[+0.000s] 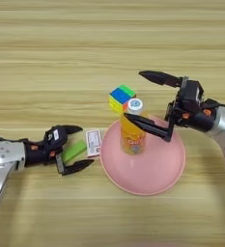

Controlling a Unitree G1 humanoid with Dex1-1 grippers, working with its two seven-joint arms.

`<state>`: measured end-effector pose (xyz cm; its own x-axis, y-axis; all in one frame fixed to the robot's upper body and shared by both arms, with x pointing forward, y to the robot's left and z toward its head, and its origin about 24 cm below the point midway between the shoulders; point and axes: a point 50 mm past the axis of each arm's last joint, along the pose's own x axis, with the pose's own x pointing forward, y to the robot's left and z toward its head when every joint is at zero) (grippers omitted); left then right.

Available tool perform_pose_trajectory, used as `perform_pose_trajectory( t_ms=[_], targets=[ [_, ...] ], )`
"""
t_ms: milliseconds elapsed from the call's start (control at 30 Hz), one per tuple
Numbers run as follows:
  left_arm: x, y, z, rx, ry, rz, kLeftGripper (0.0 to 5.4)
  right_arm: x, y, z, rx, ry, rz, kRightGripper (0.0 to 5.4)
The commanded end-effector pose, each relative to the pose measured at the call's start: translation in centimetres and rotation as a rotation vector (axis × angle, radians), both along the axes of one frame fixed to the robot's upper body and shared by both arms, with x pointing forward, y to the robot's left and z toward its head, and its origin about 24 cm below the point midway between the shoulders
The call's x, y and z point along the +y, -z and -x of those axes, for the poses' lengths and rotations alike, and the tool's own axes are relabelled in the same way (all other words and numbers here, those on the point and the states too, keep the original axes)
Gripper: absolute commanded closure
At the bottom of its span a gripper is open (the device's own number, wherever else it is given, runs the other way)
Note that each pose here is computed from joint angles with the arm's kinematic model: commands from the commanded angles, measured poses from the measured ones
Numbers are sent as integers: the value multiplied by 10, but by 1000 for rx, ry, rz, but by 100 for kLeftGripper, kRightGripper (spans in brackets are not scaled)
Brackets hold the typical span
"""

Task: Move the objects on the table

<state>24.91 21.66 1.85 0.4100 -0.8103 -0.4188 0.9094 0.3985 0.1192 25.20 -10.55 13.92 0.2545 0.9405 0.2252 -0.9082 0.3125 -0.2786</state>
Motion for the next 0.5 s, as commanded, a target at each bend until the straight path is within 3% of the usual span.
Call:
perform_pose_trajectory(
  t_ms=[33,500],
  targets=[
    [-2,4,-2,11,14,-30,3,0,-4,1,-24,-9,3,0],
    [-9,8,-6,16,61,-53,3,1,-3,1,-20,-10,2,0]
  ],
)
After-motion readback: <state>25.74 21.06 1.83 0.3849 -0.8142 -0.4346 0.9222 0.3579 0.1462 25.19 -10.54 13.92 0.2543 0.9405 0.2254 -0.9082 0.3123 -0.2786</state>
